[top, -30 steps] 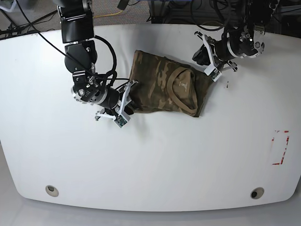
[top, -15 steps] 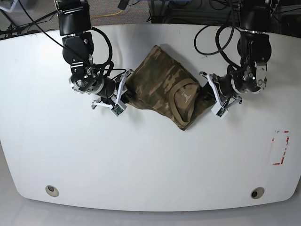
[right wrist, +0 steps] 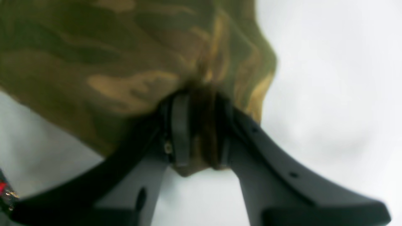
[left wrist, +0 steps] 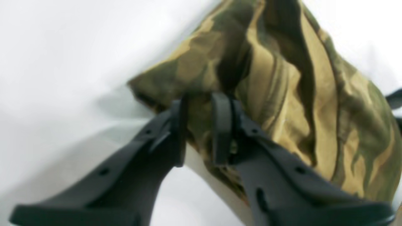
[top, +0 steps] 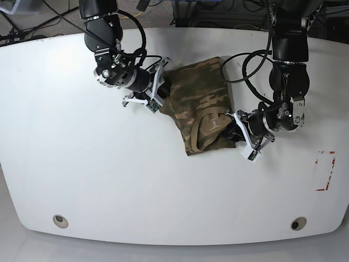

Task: Fold the T-shirt properly
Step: 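Grasp the bundle corners with both grippers and rotate it upright, then grasp the folded shirt with the left gripper and lift it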

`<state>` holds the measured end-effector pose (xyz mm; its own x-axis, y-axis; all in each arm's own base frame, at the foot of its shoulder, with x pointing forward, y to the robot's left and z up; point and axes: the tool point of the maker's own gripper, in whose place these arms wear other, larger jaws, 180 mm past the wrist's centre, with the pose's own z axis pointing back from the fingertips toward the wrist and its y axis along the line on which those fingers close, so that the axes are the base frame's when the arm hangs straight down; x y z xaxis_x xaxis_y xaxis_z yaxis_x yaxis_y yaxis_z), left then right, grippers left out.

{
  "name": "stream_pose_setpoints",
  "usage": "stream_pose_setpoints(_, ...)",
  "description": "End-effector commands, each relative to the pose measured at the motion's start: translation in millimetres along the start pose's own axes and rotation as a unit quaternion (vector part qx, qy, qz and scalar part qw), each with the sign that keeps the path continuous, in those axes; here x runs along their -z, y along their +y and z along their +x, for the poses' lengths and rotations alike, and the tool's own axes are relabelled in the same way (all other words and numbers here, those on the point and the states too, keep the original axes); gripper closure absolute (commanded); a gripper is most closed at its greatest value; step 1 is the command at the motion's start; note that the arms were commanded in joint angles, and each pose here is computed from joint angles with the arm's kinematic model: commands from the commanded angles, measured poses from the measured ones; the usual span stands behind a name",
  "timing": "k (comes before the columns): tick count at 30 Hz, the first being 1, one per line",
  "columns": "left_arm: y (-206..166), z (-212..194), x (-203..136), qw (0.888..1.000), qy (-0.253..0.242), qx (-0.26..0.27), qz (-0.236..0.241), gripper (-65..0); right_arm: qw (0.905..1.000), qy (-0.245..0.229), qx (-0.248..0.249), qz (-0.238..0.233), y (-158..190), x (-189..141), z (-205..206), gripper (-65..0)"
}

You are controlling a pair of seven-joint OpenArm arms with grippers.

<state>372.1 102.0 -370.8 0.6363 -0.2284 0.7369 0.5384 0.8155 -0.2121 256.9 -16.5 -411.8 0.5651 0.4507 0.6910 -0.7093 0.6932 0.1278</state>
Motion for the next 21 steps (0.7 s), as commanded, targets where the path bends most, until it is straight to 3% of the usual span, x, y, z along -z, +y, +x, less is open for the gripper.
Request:
stream_pose_setpoints(1, 4, 27, -12, 0.999, -0.032, 0.024, 0.007, -17.1, 0.9989, -0.034, -0.013, 0.028, 22, 4, 22, -11.7)
stream_pose_setpoints(4, 5, 42, -27, 0.997, -0.051, 0.055, 0.02, -17.9, 0.9978, -0.046, -0.022, 0.043, 37, 6, 34, -11.7)
stream_pose_setpoints(9, 26, 28, -67, 0.994, -0.04, 0.074, 0.069, -18.2, 0.996, -0.072, -0.035, 0.038, 41, -5, 54, -12.2)
stream_pose_setpoints(14, 46, -5, -105, 0.991, -0.02, 0.057, 0.119, -18.2, 0.9965, -0.074, -0.038, 0.0, 16, -22, 62, -12.4)
stream_pose_setpoints(21, 32, -54, -128, 0.99, 0.019, 0.049, 0.129, -18.3, 0.9946, -0.09, -0.046, -0.024, -1, -31, 77, -12.4)
